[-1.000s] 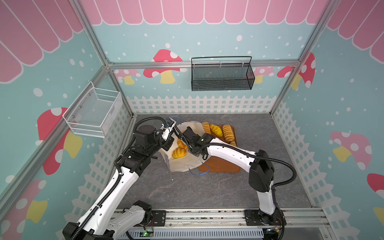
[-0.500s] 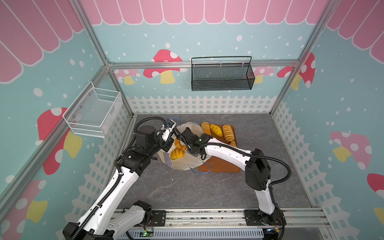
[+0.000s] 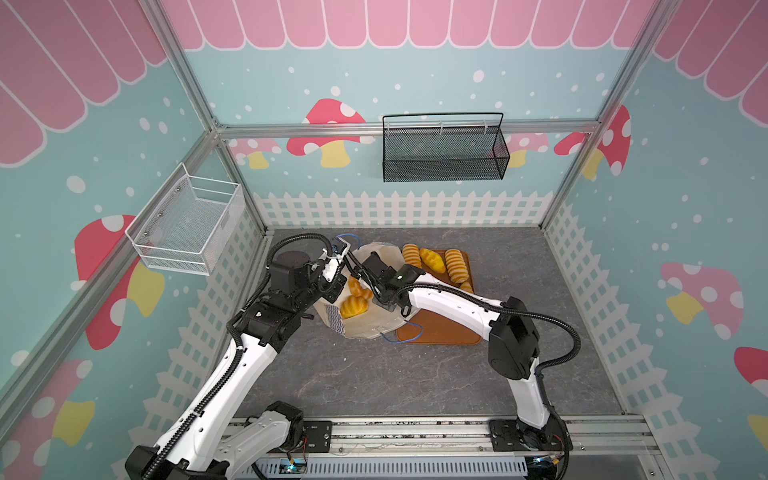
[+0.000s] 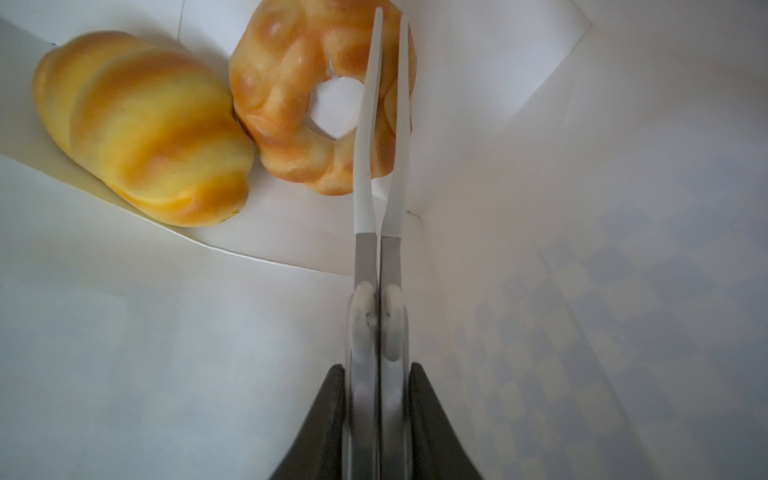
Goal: Take the fake bread out of the paper bag
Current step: 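Close the tongs on the ring bread and lift it from the bag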
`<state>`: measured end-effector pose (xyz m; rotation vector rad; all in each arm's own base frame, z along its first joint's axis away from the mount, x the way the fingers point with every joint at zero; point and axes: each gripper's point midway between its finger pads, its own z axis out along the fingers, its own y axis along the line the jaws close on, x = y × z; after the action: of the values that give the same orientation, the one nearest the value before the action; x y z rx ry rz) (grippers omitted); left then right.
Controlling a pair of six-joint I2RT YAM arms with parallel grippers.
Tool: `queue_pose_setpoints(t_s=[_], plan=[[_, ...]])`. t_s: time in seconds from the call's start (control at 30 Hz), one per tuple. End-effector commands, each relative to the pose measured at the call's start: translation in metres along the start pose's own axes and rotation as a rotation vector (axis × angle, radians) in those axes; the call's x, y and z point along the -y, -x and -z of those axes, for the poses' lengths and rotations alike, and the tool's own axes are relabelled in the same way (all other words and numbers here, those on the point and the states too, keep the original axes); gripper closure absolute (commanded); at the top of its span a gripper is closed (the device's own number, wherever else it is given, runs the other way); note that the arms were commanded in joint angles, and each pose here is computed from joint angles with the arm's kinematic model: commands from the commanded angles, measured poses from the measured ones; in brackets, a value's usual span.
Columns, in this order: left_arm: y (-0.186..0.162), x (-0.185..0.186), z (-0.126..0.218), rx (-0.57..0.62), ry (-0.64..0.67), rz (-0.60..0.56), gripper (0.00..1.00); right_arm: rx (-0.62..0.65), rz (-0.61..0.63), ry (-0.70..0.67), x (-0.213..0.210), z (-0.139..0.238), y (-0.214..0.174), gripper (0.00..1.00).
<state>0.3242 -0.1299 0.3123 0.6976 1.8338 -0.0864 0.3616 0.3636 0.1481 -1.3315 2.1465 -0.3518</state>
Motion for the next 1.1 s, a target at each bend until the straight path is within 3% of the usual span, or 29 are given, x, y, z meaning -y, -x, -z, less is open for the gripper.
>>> queue_pose_setpoints(t_s=[0.0,0.33,1.07], plan=[[0.02,0.011,0.008,0.091,-0.049,-0.009,1.0,0.021,-0.005,-0.02,0.007,0.008,0.008,0.79],[0.009,-0.012,0.0,0.019,0.074,0.026,1.0,0.093,-0.029,-0.047,0.018,0.042,0.015,0.87],[0.001,-0.047,-0.007,-0.066,0.247,0.104,1.0,0.285,-0.11,-0.101,0.043,0.112,0.019,0.89]])
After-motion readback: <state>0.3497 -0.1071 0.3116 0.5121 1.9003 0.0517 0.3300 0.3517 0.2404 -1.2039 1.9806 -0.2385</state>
